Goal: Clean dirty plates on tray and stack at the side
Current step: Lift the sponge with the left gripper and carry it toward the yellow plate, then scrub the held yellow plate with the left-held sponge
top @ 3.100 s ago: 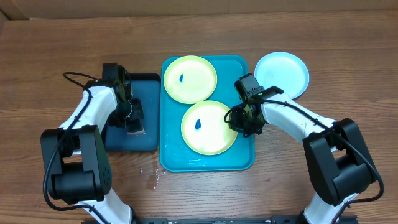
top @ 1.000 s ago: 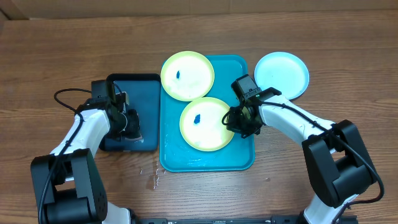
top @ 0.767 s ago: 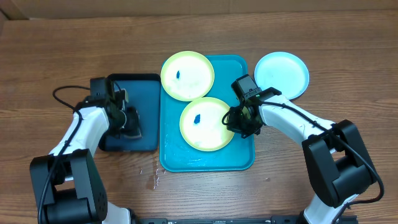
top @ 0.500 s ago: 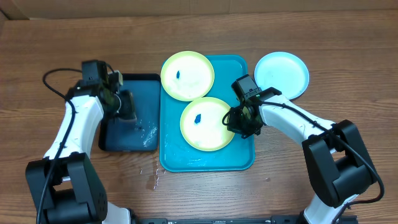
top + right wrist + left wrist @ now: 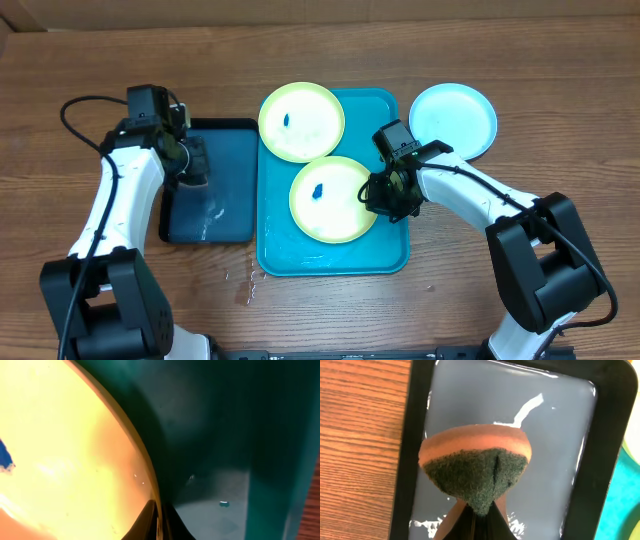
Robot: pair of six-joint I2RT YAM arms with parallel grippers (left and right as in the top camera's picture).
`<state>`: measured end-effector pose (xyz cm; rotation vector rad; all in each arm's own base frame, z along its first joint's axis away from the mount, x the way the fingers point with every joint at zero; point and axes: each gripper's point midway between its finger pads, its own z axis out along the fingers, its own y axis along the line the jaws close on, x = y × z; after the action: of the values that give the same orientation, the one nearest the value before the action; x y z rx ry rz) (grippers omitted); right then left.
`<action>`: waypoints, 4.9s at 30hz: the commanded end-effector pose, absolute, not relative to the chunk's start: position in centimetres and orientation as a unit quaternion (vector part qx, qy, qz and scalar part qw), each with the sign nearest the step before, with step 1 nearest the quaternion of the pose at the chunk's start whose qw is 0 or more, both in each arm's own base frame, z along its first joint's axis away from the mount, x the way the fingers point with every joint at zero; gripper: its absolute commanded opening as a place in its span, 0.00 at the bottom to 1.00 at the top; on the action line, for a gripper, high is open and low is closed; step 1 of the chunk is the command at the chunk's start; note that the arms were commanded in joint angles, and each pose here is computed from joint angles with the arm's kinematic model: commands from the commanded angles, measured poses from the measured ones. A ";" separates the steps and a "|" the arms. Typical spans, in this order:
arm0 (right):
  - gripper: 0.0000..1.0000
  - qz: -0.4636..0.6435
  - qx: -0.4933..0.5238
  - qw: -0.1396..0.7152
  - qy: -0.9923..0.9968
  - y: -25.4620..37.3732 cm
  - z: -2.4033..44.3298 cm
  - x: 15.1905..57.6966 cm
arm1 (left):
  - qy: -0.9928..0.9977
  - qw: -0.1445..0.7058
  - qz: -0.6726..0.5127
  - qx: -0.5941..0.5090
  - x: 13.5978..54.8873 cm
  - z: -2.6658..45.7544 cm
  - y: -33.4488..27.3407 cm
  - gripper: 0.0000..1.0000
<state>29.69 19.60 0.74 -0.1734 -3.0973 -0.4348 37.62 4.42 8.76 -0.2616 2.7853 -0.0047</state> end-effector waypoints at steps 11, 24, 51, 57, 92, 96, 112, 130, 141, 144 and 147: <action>0.11 -0.156 -0.017 0.012 -0.988 20.3 0.8 29.0 | 0.967 0.217 0.130 -0.016 40.1 11.7 3.9 0.04; 0.11 -0.171 -0.024 0.012 -0.985 20.8 1.0 29.2 | 0.962 0.159 -0.221 0.019 37.6 12.8 -9.2 0.04; 0.16 -0.170 -0.013 0.016 -0.985 22.1 0.9 28.3 | 0.969 0.169 -0.136 0.121 35.3 7.2 -17.8 0.04; 0.16 -0.170 -0.013 0.016 -0.985 22.1 0.9 28.3 | 0.970 0.164 -0.135 0.122 35.0 5.1 -17.8 0.04; 0.18 -0.166 -0.013 0.013 -0.986 22.0 0.9 28.4 | 0.966 0.213 -0.063 0.134 36.5 4.2 -16.3 0.04; 0.18 -0.167 -0.013 0.012 -0.986 22.1 0.9 28.4 | 0.966 0.215 -0.060 0.130 36.5 4.2 -16.4 0.04; 0.18 -0.167 -0.013 0.012 -0.986 22.1 0.9 28.4 | 0.965 0.234 -0.026 0.112 37.4 4.5 -15.3 0.04; 0.29 -0.168 -0.013 0.011 -0.986 22.1 0.9 28.5 | 0.962 0.247 -0.054 0.100 38.0 4.9 -16.3 0.04; 0.05 -0.171 -0.012 0.005 -0.985 22.3 1.0 28.7 | 0.965 0.222 -0.083 0.109 36.9 4.5 -17.1 0.04; 0.04 -0.172 -0.011 0.004 -0.985 22.3 1.0 28.8 | 0.966 0.214 -0.090 0.111 36.5 4.4 -17.3 0.04; 0.04 -0.172 -0.011 0.003 -0.985 22.3 1.0 28.8 | 0.965 0.212 -0.101 0.114 36.4 4.5 -17.7 0.04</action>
<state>28.96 22.21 1.04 -0.0419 -3.0859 -0.5382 36.82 -16.79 4.62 0.3155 2.6712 -0.2185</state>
